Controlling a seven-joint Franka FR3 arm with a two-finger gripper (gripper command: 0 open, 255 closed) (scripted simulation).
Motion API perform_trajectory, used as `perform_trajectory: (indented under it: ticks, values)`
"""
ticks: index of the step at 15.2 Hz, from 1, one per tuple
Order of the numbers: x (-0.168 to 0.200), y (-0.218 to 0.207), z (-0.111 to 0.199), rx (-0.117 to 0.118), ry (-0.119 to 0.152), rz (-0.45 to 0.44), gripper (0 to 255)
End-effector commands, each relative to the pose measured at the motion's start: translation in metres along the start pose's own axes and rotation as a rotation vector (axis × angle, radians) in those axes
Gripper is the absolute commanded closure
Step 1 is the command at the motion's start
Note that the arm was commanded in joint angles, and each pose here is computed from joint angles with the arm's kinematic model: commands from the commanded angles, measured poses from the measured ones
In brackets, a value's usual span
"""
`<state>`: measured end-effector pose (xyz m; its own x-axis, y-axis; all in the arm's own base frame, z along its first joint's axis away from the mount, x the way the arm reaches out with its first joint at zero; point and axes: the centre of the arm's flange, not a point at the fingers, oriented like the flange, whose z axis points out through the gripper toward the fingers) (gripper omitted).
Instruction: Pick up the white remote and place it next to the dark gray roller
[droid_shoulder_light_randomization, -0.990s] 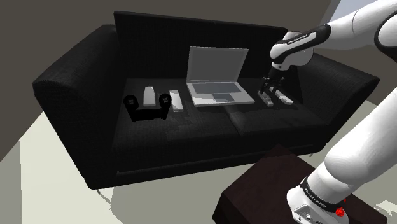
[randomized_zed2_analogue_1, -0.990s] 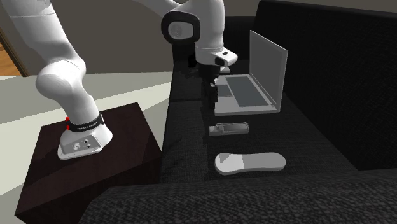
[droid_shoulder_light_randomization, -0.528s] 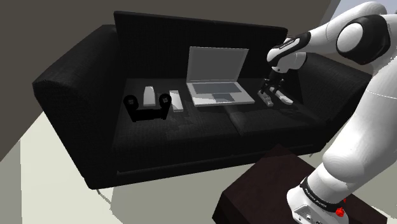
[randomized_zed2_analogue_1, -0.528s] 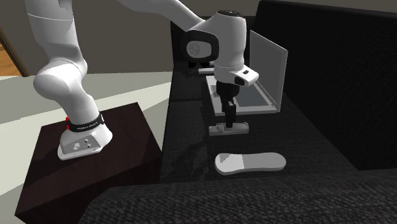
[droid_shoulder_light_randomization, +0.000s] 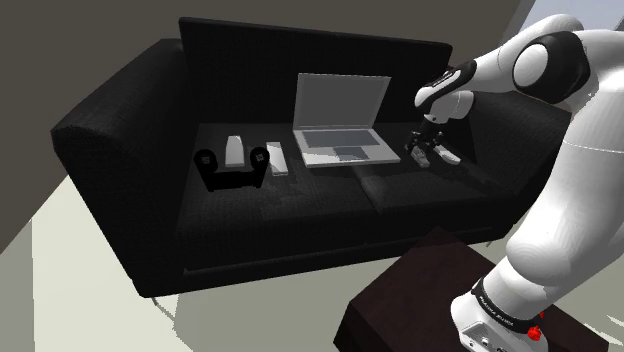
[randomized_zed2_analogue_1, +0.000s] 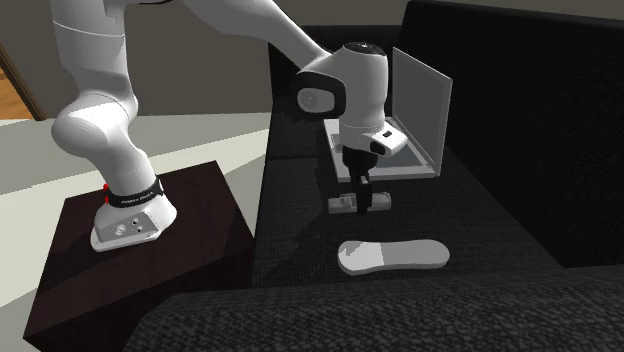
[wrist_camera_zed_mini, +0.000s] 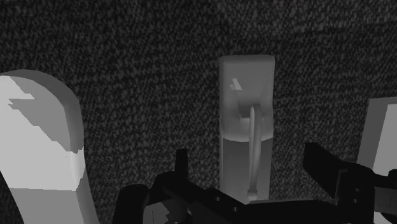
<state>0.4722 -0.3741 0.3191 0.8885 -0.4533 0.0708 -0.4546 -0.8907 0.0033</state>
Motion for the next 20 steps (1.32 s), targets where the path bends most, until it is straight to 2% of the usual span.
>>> perform_trajectory:
  ticks: [1,7,8,17,20]
  values:
    - [0.000,0.000,0.005,0.000,0.000,0.000,0]
    - [0.000,0.000,0.005,0.000,0.000,0.000,0]
    - [0.000,0.000,0.005,0.000,0.000,0.000,255]
    - [0.000,0.000,0.005,0.000,0.000,0.000,255]
    - [0.001,0.000,-0.011,0.000,0.000,0.000,255]
